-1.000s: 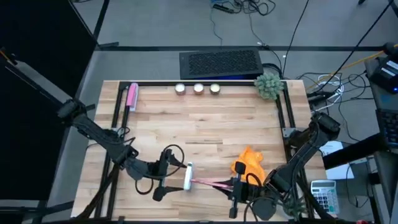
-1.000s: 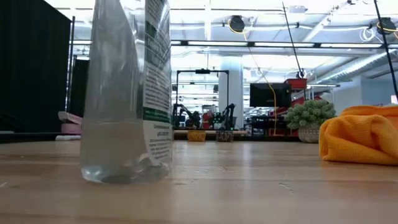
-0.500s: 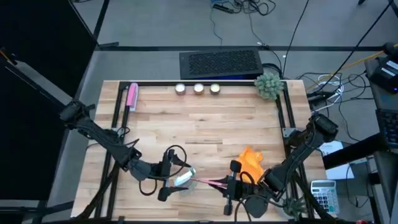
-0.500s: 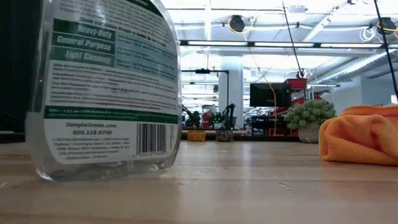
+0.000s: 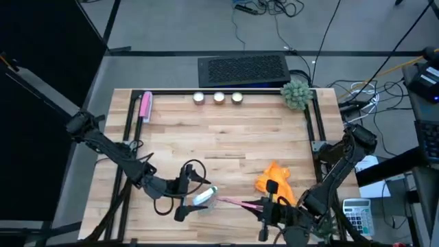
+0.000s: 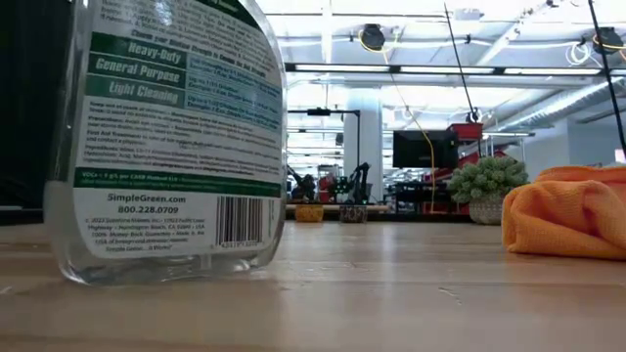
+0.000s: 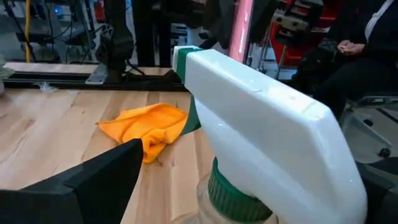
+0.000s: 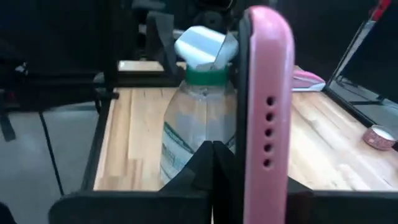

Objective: Apply microfiber cloth
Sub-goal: Spray the front of the cellphone with a spray bottle

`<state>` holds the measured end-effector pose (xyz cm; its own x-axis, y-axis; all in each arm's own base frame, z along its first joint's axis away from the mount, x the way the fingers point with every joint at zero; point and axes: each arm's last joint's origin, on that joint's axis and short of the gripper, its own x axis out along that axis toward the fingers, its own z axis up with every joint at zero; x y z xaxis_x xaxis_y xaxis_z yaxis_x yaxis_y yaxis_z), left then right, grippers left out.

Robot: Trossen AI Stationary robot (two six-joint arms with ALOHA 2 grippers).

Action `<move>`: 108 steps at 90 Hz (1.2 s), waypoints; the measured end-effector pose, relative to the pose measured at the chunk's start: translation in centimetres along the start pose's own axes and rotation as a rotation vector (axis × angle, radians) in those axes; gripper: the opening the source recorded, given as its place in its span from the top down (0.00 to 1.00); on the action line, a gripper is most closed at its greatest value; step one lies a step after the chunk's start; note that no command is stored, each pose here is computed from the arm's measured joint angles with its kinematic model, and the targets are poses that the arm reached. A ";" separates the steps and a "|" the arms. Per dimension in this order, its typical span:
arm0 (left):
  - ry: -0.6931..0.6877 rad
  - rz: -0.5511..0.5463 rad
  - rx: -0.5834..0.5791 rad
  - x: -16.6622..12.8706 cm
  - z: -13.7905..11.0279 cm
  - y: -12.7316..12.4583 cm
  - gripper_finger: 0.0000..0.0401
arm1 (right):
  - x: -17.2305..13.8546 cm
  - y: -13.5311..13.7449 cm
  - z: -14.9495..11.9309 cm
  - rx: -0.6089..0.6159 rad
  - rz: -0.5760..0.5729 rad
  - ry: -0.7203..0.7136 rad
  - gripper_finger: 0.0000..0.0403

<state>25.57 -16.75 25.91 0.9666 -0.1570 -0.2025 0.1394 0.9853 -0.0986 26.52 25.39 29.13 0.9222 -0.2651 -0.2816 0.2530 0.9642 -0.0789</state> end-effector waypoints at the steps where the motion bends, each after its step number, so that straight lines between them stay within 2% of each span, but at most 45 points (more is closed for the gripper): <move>1: 0.000 0.000 0.000 0.0 0.0 0.0 0.04 | 0.1 0.0 0.0 0.000 0.000 0.001 0.98; 17: -0.006 -0.001 -0.003 0.0 0.1 0.0 0.04 | 1.1 -0.4 0.4 -0.005 0.038 0.020 0.98; 56: -0.043 -0.023 0.009 0.3 0.2 -0.2 0.04 | 2.4 -1.3 0.7 -0.036 0.000 0.025 0.98; 108: -0.046 -0.014 0.044 0.4 0.3 0.0 0.04 | 1.9 -1.0 0.5 -0.052 0.003 0.024 0.98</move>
<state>25.99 -16.78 26.11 0.9733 -0.1683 -0.1560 0.1612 0.9853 -0.0574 28.11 23.91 29.13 0.9155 -0.2626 -0.3049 0.2342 0.9639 -0.1270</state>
